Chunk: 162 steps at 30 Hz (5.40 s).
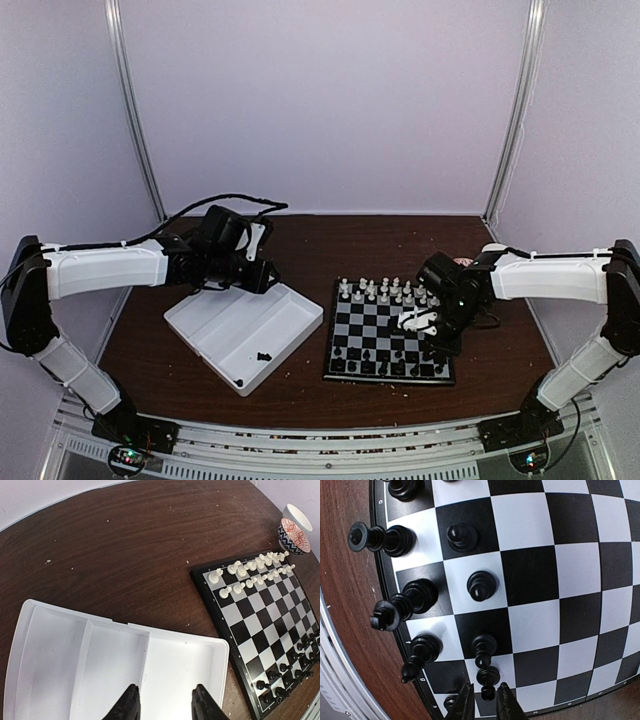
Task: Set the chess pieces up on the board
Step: Place the pawn at b7, then pick up the knight from the storage box, then pass from the left arm to the right
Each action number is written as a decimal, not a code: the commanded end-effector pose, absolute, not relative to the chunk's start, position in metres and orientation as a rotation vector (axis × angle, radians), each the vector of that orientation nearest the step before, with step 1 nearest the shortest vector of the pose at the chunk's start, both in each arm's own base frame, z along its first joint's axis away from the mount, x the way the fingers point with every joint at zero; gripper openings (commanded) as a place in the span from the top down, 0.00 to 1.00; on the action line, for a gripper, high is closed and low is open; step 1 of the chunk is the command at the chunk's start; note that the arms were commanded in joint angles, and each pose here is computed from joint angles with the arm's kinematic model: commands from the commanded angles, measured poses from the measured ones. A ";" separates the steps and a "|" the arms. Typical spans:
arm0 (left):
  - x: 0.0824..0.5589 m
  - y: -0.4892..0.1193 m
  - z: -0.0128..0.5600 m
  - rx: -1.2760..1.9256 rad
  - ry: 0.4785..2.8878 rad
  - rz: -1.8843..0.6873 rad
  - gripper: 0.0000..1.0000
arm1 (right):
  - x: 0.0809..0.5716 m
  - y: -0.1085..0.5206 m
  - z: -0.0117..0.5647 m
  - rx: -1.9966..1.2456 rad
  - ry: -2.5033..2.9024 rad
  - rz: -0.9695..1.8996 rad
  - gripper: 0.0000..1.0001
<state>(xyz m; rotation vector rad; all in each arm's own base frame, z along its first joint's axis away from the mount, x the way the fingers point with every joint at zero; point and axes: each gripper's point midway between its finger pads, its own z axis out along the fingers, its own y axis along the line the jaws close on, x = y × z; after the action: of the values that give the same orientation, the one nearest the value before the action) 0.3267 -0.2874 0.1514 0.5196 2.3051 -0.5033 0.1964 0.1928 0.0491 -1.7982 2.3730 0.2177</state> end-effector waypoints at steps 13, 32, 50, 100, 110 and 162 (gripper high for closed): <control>0.233 -0.270 0.108 0.732 2.649 -0.577 0.64 | 0.209 0.191 0.126 -1.654 2.242 0.325 0.69; 0.200 -0.254 0.078 1.649 2.453 -0.203 0.59 | 0.211 0.195 0.117 -1.576 2.251 0.433 0.69; 0.203 -0.270 0.035 1.855 2.341 -0.200 0.61 | 0.211 0.190 0.111 -1.549 2.259 0.416 0.69; 0.203 -0.266 0.015 1.917 2.303 -0.059 0.76 | 0.210 0.193 0.107 -1.555 2.271 0.464 0.69; 0.226 -0.245 0.040 1.716 2.321 0.161 0.87 | 0.228 0.198 0.131 -1.512 2.227 0.413 0.68; 0.242 -0.430 0.201 1.207 1.847 -0.402 0.88 | 0.248 0.365 0.206 -1.068 2.384 1.751 0.68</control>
<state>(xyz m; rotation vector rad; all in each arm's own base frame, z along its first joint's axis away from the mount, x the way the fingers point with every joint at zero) 0.2401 -0.4200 0.1875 1.2370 1.8735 -0.3693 0.2511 0.3580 0.1886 -1.0408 2.4635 1.6968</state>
